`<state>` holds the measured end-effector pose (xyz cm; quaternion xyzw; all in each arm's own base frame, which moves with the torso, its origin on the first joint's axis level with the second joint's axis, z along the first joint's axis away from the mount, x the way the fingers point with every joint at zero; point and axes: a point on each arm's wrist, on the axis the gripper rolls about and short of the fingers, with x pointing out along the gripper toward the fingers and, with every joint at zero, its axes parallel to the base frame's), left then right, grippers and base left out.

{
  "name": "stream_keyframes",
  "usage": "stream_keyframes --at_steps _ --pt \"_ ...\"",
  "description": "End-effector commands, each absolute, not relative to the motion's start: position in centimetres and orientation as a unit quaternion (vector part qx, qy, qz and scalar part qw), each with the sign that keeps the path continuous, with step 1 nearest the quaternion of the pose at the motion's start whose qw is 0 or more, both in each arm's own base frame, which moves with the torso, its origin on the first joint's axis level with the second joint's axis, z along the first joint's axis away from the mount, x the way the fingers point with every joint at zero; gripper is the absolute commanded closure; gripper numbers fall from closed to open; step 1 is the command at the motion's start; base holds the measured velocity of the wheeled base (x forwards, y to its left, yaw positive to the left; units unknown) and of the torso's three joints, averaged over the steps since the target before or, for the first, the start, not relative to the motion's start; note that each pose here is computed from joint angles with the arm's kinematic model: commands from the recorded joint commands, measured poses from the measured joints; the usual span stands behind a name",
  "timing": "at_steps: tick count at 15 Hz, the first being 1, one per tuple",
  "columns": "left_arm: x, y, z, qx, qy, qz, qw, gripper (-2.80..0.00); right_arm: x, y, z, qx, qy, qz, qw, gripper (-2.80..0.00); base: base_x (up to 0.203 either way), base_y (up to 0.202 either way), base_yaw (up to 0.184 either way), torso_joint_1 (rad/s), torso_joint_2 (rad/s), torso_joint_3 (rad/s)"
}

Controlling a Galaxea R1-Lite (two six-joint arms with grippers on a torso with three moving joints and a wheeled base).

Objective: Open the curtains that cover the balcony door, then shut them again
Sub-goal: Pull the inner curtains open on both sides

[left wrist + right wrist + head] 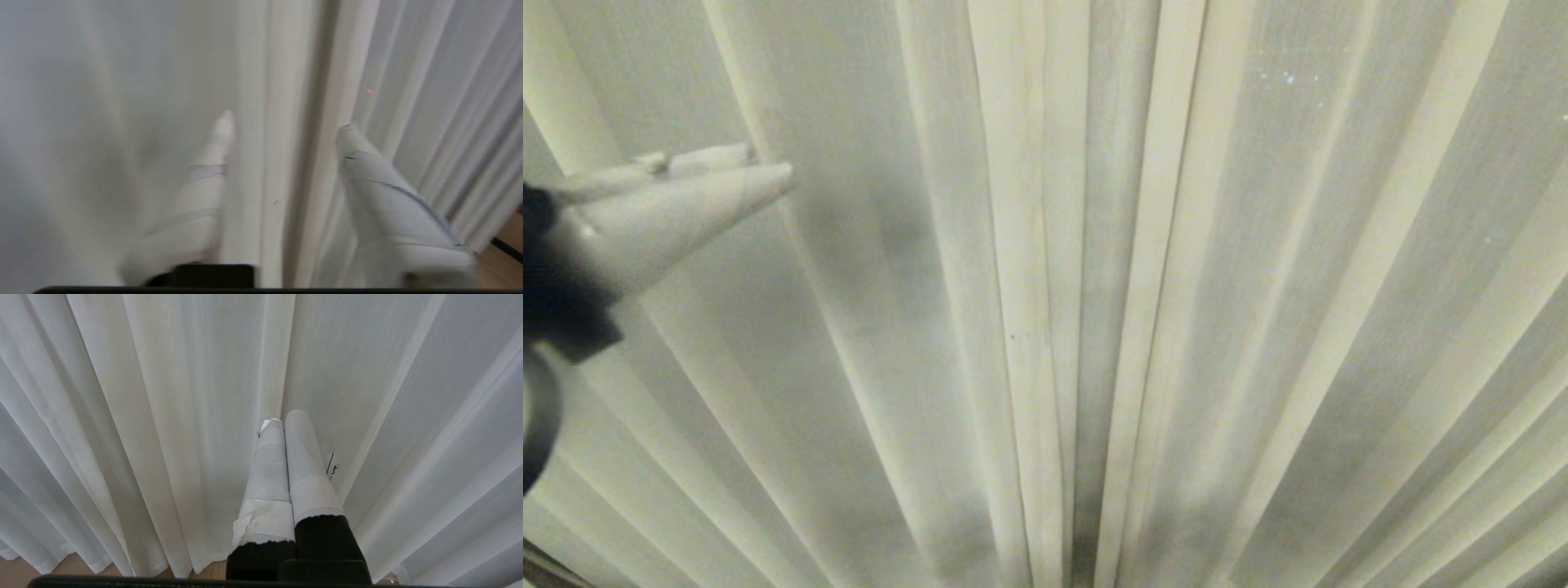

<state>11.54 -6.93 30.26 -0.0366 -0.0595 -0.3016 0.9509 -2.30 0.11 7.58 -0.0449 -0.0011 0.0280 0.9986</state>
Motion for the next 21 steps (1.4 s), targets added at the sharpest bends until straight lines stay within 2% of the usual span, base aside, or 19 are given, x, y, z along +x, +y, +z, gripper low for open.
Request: stream_keyframes --at_steps 1,10,13,17,21 --pt "14.3 -9.3 30.4 -0.031 -0.033 -0.320 0.946 -2.80 -2.3 0.1 7.6 -0.045 0.000 0.028 0.999 0.00 0.000 0.000 0.000 0.000 0.00 0.000" --pt "18.4 -14.3 32.3 -0.029 -0.034 -0.352 0.935 -2.80 -2.3 0.1 7.6 -0.045 -0.001 0.028 0.999 0.00 0.000 0.000 0.000 0.000 0.00 0.000" --pt "20.1 -15.9 32.0 -0.031 -0.033 -0.320 0.946 -2.80 -2.3 0.1 7.6 -0.045 -0.001 0.028 0.999 0.00 0.000 0.000 0.000 0.000 0.00 0.000" --pt "23.6 -18.1 32.5 -0.049 -0.073 -0.246 0.965 -2.80 -2.3 0.1 7.6 -0.045 -0.001 0.028 0.999 0.00 0.000 0.000 0.000 0.000 0.00 0.000" --pt "25.3 -19.2 33.7 -0.058 -0.094 -0.229 0.967 -2.80 -2.3 0.1 7.6 -0.045 -0.001 0.028 0.999 0.00 0.000 0.000 0.000 0.000 0.00 0.000"
